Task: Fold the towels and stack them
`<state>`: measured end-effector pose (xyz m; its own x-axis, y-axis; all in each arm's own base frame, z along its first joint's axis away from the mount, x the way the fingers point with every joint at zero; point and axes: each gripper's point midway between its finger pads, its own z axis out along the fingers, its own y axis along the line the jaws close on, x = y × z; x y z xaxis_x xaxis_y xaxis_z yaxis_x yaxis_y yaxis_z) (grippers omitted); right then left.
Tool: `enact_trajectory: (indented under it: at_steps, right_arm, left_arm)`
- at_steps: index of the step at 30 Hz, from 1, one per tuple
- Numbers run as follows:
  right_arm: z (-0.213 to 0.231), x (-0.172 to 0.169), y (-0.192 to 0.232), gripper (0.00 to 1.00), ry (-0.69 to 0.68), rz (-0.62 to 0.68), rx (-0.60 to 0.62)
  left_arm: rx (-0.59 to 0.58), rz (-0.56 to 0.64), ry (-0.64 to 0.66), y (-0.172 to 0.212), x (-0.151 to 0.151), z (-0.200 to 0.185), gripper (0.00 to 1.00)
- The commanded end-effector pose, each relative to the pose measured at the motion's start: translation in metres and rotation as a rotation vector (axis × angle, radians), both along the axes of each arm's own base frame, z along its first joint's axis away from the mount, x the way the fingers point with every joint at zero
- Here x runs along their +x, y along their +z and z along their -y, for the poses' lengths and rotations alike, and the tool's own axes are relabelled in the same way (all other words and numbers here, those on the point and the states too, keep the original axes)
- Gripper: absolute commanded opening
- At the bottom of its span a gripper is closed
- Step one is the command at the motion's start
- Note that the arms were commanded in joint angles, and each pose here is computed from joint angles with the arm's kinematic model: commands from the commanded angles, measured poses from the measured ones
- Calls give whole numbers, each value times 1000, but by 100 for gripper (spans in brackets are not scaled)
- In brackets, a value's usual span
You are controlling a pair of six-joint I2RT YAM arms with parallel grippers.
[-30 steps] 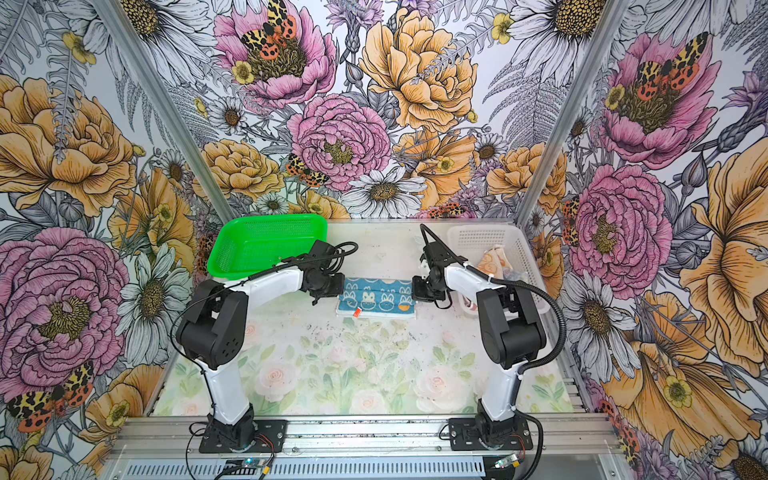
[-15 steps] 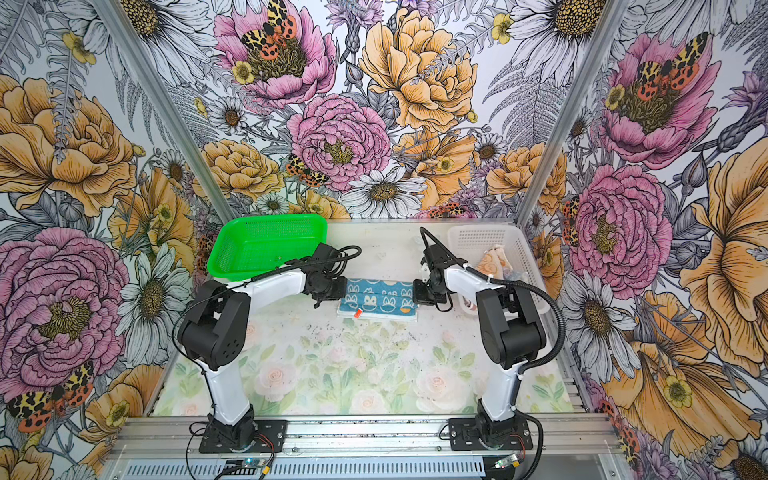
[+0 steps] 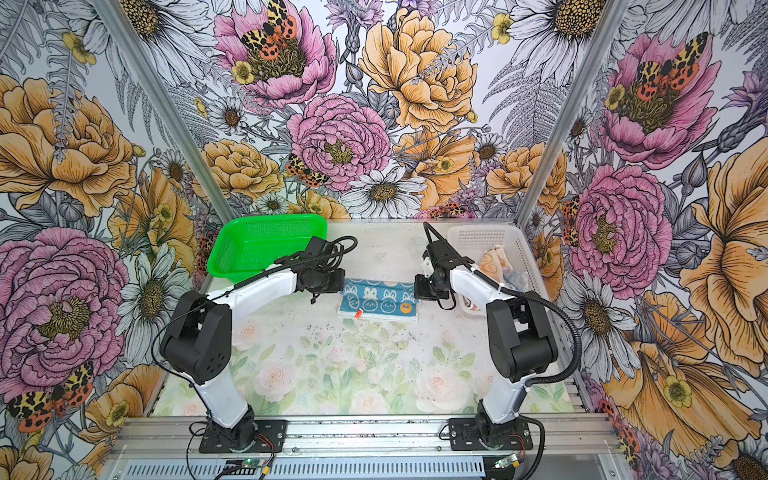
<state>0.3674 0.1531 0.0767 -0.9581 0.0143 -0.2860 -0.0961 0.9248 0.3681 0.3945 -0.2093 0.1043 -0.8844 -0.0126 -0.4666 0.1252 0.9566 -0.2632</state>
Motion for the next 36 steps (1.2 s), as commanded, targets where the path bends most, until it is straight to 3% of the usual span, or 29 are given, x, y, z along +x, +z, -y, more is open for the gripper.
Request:
enact_trajectory:
  at_steps: [1, 11, 19, 36]
  right_arm:
    - [4, -8, -5, 0, 5, -8, -21]
    - [1, -14, -31, 0, 17, -66, -30]
    - [-6, -15, -33, 0, 29, -65, -30]
    - [-4, 55, 12, 0, -18, 47, 27]
  left_arm:
    - [25, -5, 15, -6, -4, -3, 0]
    - [73, -98, 11, -56, -16, -2, 0]
    - [85, -91, 16, -56, -13, -4, 0]
    - [-3, 39, 43, -2, 68, -5, 0]
